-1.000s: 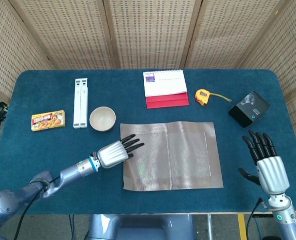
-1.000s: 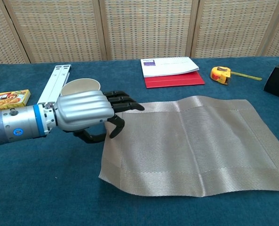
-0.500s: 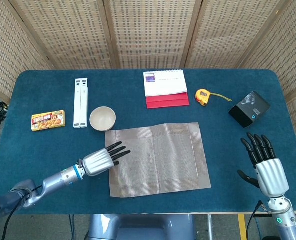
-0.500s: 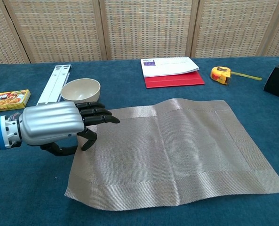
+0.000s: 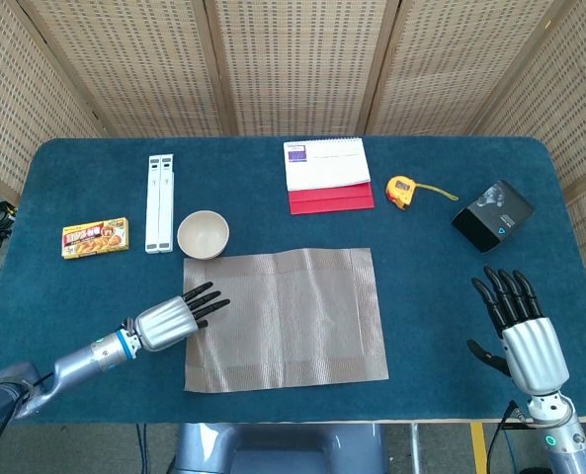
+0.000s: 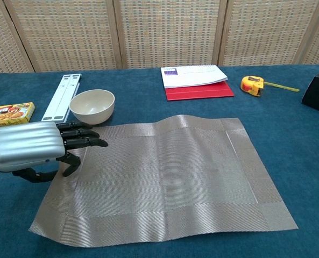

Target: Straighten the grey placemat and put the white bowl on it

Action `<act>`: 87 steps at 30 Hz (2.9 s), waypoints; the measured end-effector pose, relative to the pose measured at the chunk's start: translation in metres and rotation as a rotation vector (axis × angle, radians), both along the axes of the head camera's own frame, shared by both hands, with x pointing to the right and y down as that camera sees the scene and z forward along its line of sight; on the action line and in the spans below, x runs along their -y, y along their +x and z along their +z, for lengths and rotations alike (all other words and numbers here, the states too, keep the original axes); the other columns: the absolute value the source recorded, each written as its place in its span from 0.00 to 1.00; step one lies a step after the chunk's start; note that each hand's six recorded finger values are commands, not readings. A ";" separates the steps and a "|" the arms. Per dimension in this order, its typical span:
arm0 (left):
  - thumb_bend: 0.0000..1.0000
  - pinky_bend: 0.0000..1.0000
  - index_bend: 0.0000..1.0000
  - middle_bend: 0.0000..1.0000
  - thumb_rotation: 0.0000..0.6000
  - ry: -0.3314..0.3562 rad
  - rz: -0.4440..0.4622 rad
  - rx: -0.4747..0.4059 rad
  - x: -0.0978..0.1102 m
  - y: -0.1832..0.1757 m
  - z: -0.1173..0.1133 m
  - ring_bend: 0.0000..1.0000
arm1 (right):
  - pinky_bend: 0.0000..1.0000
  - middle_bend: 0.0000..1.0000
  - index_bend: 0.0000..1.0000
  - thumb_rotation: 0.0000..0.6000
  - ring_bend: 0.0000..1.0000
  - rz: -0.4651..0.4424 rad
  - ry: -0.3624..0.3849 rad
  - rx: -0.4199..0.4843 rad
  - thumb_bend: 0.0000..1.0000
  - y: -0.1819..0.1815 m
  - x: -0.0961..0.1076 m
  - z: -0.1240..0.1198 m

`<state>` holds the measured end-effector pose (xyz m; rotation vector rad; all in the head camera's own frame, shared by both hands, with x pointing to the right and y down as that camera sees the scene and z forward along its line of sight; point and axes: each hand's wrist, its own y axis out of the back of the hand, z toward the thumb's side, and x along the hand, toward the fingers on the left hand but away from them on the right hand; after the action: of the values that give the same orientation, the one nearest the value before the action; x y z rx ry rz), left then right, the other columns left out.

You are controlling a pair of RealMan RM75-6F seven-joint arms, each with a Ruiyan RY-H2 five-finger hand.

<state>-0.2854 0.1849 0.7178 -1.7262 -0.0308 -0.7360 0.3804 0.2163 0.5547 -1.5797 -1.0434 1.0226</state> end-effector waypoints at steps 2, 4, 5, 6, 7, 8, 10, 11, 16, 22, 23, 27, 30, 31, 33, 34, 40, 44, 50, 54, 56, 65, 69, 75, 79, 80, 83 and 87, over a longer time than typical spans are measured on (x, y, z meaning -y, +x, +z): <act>0.49 0.00 0.79 0.00 1.00 0.002 -0.007 0.009 0.000 -0.006 0.000 0.00 | 0.00 0.00 0.00 1.00 0.00 -0.002 -0.001 0.000 0.00 0.000 -0.001 0.000; 0.49 0.00 0.79 0.00 1.00 0.005 -0.011 0.015 0.001 -0.011 -0.001 0.00 | 0.00 0.00 0.00 1.00 0.00 -0.003 -0.001 0.002 0.00 -0.001 -0.001 0.000; 0.49 0.00 0.79 0.00 1.00 0.005 -0.016 0.016 0.002 -0.013 -0.001 0.00 | 0.00 0.00 0.00 1.00 0.00 -0.003 0.000 0.003 0.00 -0.001 -0.001 0.000; 0.49 0.00 0.79 0.00 1.00 0.005 -0.019 0.016 0.002 -0.015 -0.001 0.00 | 0.00 0.00 0.00 1.00 0.00 -0.004 0.001 0.004 0.00 -0.001 -0.001 -0.001; 0.49 0.00 0.79 0.00 1.00 0.004 -0.021 0.015 0.002 -0.016 -0.002 0.00 | 0.00 0.00 0.00 1.00 0.00 -0.004 0.002 0.005 0.00 -0.001 -0.001 -0.001; 0.49 0.00 0.79 0.00 1.00 0.003 -0.024 0.013 0.001 -0.017 -0.002 0.00 | 0.00 0.00 0.00 1.00 0.00 -0.004 0.002 0.005 0.00 -0.001 -0.001 -0.001; 0.49 0.00 0.79 0.00 1.00 0.001 -0.026 0.009 0.001 -0.018 -0.003 0.00 | 0.00 0.00 0.00 1.00 0.00 -0.004 0.002 0.006 0.00 -0.001 -0.001 -0.001; 0.49 0.00 0.79 0.00 1.00 0.001 -0.027 0.008 0.001 -0.018 -0.003 0.00 | 0.00 0.00 0.00 1.00 0.00 -0.003 0.002 0.007 0.00 -0.001 -0.001 -0.002; 0.49 0.00 0.79 0.00 1.00 0.010 -0.020 0.014 0.001 -0.018 -0.002 0.00 | 0.00 0.00 0.00 1.00 0.00 -0.005 0.004 0.010 0.00 -0.001 -0.001 -0.002; 0.49 0.00 0.79 0.00 1.00 0.014 -0.020 0.034 0.000 -0.025 0.000 0.00 | 0.00 0.00 0.00 1.00 0.00 -0.004 0.004 0.010 0.00 -0.001 -0.001 -0.003; 0.49 0.00 0.79 0.00 1.00 0.013 -0.024 0.035 0.000 -0.026 0.001 0.00 | 0.00 0.00 0.00 1.00 0.00 -0.004 0.004 0.009 0.00 -0.001 -0.001 -0.003; 0.23 0.00 0.44 0.00 1.00 0.018 -0.024 0.031 0.000 -0.028 0.001 0.00 | 0.00 0.00 0.00 1.00 0.00 -0.006 0.003 0.007 0.00 -0.002 -0.001 -0.002; 0.00 0.00 0.01 0.00 1.00 0.018 -0.021 0.023 0.000 -0.029 0.000 0.00 | 0.00 0.00 0.00 1.00 0.00 -0.005 0.002 0.006 0.00 -0.002 -0.002 -0.002; 0.00 0.00 0.00 0.00 1.00 0.013 -0.025 0.016 0.000 -0.030 -0.001 0.00 | 0.00 0.00 0.00 1.00 0.00 -0.005 0.003 0.006 0.00 -0.002 -0.002 -0.003; 0.00 0.00 0.00 0.00 1.00 0.000 -0.038 -0.013 0.003 -0.031 -0.007 0.00 | 0.00 0.00 0.00 1.00 0.00 -0.003 0.003 0.007 0.00 -0.002 -0.001 -0.003; 0.00 0.00 0.00 0.00 1.00 -0.003 -0.045 -0.030 0.004 -0.031 -0.010 0.00 | 0.00 0.00 0.00 1.00 0.00 -0.003 0.004 0.007 0.00 -0.001 -0.001 -0.003; 0.00 0.00 0.00 0.00 1.00 0.066 -0.150 -0.163 0.042 -0.037 -0.047 0.00 | 0.00 0.00 0.00 1.00 0.00 0.001 0.001 0.007 0.00 0.000 0.000 -0.002; 0.00 0.00 0.05 0.00 1.00 0.103 -0.282 -0.193 0.075 -0.043 -0.057 0.00 | 0.00 0.00 0.00 1.00 0.00 0.003 -0.003 0.006 0.00 0.000 0.001 -0.001; 0.04 0.00 0.14 0.00 1.00 0.046 -0.460 -0.119 0.107 -0.052 -0.035 0.00 | 0.00 0.00 0.00 1.00 0.00 0.003 -0.008 -0.001 0.00 0.000 0.001 0.001; 0.14 0.00 0.18 0.00 1.00 -0.011 -0.565 -0.056 0.123 -0.053 -0.011 0.00 | 0.00 0.00 0.00 1.00 0.00 0.008 -0.017 -0.007 0.00 0.002 0.001 0.005; 0.19 0.00 0.21 0.00 1.00 -0.029 -0.603 -0.042 0.129 -0.048 0.001 0.00 | 0.00 0.00 0.00 1.00 0.00 0.011 -0.020 -0.010 0.00 0.003 0.002 0.006; 0.28 0.00 0.30 0.00 1.00 -0.036 -0.611 -0.045 0.142 -0.016 0.022 0.00 | 0.00 0.00 0.00 1.00 0.00 0.023 -0.026 -0.020 0.00 0.006 0.003 0.009; 0.32 0.00 0.38 0.00 1.00 -0.036 -0.593 -0.009 0.141 -0.007 0.032 0.00 | 0.00 0.00 0.00 1.00 0.00 0.028 -0.028 -0.021 0.00 0.008 0.004 0.010; 0.40 0.00 0.56 0.00 1.00 -0.049 -0.576 0.030 0.136 0.002 0.044 0.00 | 0.00 0.00 0.00 1.00 0.00 0.036 -0.037 -0.015 0.00 0.010 0.006 0.012; 0.45 0.00 0.67 0.00 1.00 -0.049 -0.571 0.042 0.134 0.008 0.049 0.00 | 0.00 0.00 0.00 1.00 0.00 0.036 -0.039 -0.014 0.00 0.010 0.007 0.012; 0.45 0.00 0.69 0.00 1.00 -0.046 -0.570 0.042 0.135 0.009 0.049 0.00 | 0.00 0.00 0.00 1.00 0.00 0.036 -0.039 -0.013 0.00 0.010 0.007 0.012; 0.45 0.00 0.71 0.00 1.00 -0.035 -0.569 0.032 0.136 0.010 0.047 0.00 | 0.00 0.00 0.00 1.00 0.00 0.036 -0.040 -0.010 0.00 0.010 0.007 0.012; 0.45 0.00 0.71 0.00 1.00 -0.020 -0.569 -0.003 0.140 0.013 0.040 0.00 | 0.00 0.00 0.00 1.00 0.00 0.035 -0.038 -0.007 0.00 0.010 0.007 0.011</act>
<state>-0.2728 0.0451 0.7581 -1.7682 0.4730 -1.1469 0.3899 0.2093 0.5654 -1.5928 -1.0557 1.0762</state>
